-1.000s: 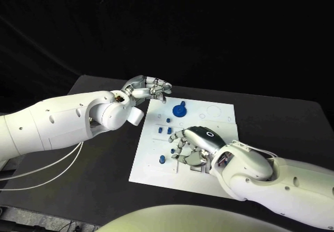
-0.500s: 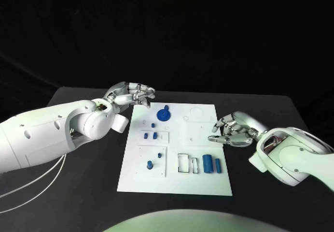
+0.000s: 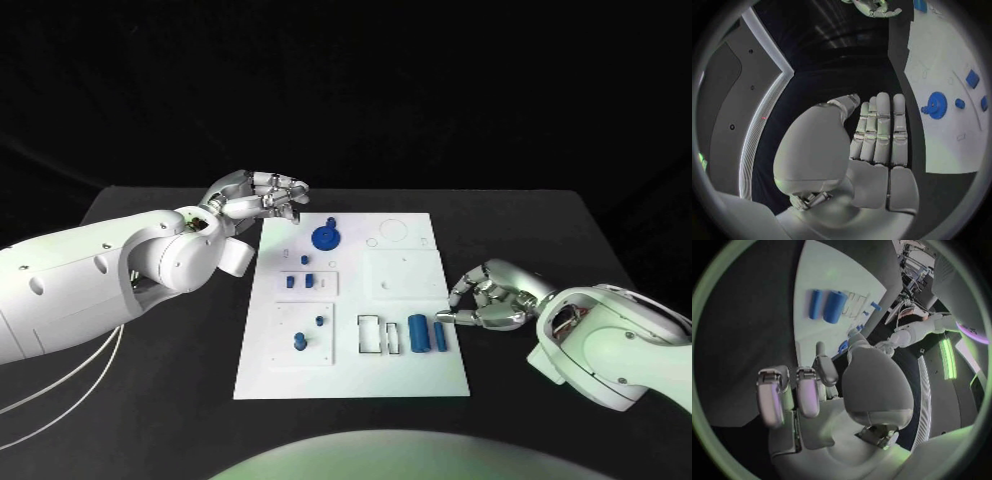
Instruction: Assemble the parts on the task board
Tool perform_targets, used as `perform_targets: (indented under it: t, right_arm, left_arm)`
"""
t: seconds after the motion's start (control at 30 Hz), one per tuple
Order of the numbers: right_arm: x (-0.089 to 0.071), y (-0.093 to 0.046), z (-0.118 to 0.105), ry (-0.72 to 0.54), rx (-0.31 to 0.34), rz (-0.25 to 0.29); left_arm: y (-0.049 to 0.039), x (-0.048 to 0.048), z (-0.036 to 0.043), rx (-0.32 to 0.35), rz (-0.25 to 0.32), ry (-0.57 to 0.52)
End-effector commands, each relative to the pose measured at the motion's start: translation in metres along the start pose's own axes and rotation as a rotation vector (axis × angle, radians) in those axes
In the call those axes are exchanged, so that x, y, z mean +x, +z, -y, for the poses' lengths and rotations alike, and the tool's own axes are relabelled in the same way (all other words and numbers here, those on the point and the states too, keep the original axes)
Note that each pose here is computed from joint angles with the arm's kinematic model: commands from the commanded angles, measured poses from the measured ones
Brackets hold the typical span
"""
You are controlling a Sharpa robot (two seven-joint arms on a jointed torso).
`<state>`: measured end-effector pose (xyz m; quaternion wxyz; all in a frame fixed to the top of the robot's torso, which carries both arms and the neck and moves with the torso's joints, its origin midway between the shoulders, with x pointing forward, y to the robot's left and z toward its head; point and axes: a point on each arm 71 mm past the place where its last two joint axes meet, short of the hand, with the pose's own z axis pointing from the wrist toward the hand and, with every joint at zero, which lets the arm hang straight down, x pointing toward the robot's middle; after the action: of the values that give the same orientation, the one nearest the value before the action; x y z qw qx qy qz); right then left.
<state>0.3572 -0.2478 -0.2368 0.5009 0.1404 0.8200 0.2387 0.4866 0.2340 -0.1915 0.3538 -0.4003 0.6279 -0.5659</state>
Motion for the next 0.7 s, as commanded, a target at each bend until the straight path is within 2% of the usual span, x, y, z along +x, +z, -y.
perform_targets:
  t: [0.03, 0.43, 0.7]
  right_arm:
    - [0.008, 0.000, -0.003, -0.082, 0.020, -0.004]
    - [0.032, 0.005, -0.015, -0.117, -0.021, -0.025]
    - [0.040, 0.011, -0.018, -0.143, -0.032, -0.037]
  left_arm:
    - [-0.0005, 0.0014, 0.0004, 0.004, -0.016, -0.009]
    - [-0.0018, 0.0003, 0.0003, 0.002, -0.015, -0.009]
    - [-0.0021, 0.0001, 0.0002, 0.001, -0.016, -0.009]
